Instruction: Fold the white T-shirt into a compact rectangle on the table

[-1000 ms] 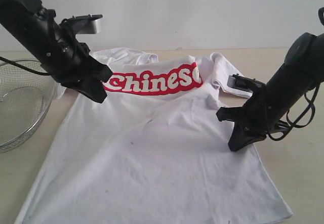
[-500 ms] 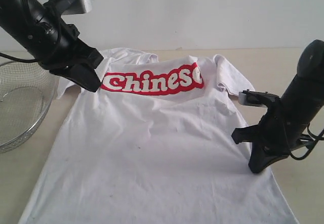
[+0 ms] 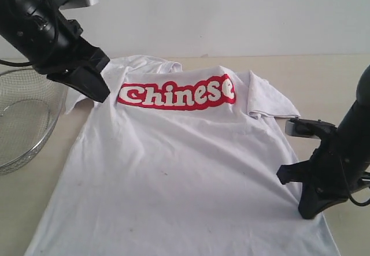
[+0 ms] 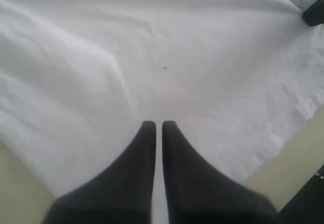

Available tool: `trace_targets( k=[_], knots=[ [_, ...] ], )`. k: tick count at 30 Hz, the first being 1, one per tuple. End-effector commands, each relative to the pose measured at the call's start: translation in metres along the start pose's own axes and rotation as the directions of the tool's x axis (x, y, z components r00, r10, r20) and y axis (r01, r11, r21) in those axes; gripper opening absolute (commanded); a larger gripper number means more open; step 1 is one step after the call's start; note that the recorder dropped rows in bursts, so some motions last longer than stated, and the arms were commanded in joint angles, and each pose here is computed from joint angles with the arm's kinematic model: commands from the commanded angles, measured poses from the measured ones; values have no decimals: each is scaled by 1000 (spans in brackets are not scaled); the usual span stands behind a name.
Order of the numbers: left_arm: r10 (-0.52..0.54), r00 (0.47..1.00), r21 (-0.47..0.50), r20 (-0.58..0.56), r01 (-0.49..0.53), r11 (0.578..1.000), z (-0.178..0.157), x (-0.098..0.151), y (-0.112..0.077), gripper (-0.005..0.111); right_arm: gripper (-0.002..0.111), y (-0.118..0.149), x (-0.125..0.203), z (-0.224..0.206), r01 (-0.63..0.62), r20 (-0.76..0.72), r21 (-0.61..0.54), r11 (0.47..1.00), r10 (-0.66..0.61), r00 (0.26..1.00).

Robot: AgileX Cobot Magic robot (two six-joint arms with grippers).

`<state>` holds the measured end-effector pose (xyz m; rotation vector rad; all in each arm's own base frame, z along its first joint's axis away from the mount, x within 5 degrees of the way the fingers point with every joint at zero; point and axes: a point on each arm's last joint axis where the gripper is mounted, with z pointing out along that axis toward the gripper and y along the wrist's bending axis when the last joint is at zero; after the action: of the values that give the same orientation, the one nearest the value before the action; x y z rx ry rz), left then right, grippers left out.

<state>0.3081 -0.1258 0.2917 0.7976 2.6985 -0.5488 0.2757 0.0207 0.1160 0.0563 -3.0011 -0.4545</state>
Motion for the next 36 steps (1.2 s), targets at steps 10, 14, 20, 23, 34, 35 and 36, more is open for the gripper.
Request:
trace_targets(
  k=[10, 14, 20, 23, 34, 35, 36],
  knots=[
    [3, 994, -36, 108, 1, 999, -11, -7, -2, 5, 0, 25, -12, -83, 73, 335, 0, 997, -69, 940],
    [-42, 995, -45, 89, 46, 998, 31, -18, 19, 5, 0, 35, -54, -99, 143, 377, -69, 987, -107, 920],
    [-49, 999, -53, 21, 50, 997, 87, -26, 45, 5, 0, 27, -100, -108, 126, 500, 8, 992, -113, 859],
    [-47, 999, -55, 28, 49, 997, 96, -36, 51, 5, 8, 22, -120, -101, 142, 476, 33, 989, -141, 868],
    [-50, 999, -37, -10, 50, 998, 105, -40, 55, 5, 60, 16, -164, -62, 85, 493, 20, 996, -84, 866],
    [-50, 999, -37, -10, 50, 998, 105, -40, 55, 5, 60, 18, -166, -61, 87, 501, 24, 996, -87, 861],
    [-50, 999, -36, -12, 50, 998, 105, -40, 55, 5, 60, 20, -168, -58, 83, 510, 26, 996, -85, 856]
  ],
)
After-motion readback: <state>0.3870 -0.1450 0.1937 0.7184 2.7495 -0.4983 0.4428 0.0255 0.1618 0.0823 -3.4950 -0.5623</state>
